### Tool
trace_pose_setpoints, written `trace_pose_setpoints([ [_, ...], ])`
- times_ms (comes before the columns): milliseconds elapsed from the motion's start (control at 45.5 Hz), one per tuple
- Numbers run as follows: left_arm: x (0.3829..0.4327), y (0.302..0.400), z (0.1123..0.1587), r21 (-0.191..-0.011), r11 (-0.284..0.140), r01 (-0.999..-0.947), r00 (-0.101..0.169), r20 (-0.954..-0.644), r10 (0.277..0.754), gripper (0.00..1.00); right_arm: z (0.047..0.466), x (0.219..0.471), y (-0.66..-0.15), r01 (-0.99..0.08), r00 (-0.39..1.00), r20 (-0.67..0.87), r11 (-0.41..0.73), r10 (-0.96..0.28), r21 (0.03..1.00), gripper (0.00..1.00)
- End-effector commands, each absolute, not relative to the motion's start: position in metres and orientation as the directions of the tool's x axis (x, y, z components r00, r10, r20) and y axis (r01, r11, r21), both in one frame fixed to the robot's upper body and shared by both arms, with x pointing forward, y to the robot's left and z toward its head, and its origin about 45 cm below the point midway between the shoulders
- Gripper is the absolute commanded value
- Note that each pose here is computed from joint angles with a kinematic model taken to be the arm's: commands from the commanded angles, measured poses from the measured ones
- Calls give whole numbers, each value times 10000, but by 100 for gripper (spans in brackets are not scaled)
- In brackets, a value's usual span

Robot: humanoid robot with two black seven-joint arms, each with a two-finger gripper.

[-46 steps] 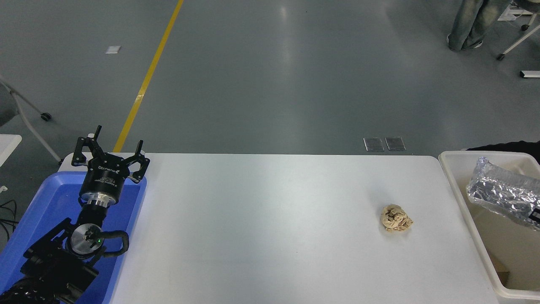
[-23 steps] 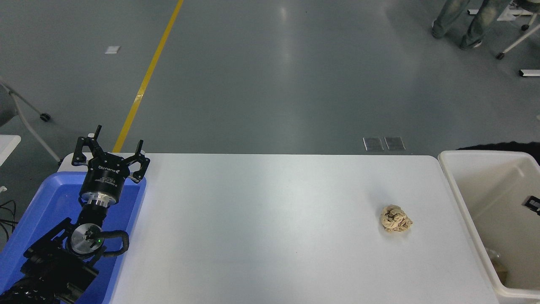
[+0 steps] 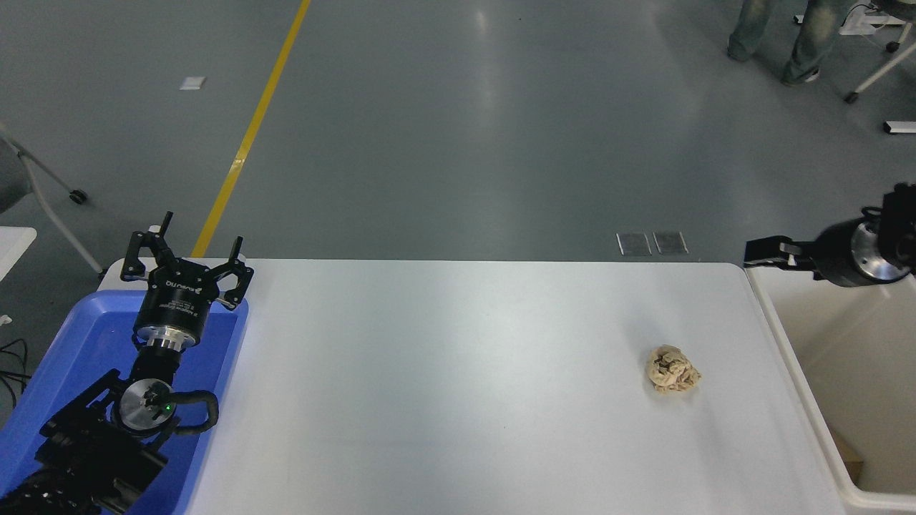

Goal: Pick up foil plate and place in dustbin

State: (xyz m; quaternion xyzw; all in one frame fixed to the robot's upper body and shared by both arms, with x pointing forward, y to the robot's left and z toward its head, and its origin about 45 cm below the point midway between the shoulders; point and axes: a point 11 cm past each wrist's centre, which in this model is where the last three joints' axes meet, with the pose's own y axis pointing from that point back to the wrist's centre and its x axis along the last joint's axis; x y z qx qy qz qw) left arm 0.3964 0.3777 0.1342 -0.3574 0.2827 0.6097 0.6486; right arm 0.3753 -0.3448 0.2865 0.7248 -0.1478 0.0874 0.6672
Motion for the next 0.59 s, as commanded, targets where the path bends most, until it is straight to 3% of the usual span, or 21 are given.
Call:
trace_pose_setpoints([
  [0, 3958, 3784, 1334, -1165, -30, -9932, 924, -8030, 5887, 100, 3338, 3301, -2549, -113, 9999, 123, -1754, 45, 9844, 100],
  [264, 3958, 3786, 1334, -1162, -51, -9932, 910, -8028, 5892, 100, 3640, 3321, -1941, -357, 9948, 571, -2358, 847, 9711, 100],
  [571, 3958, 3786, 1334, -1162, -51, -9932, 910, -8028, 5892, 100, 3662, 3329, -1926, -422, 9937, 645, -2267, 918, 9730, 100],
])
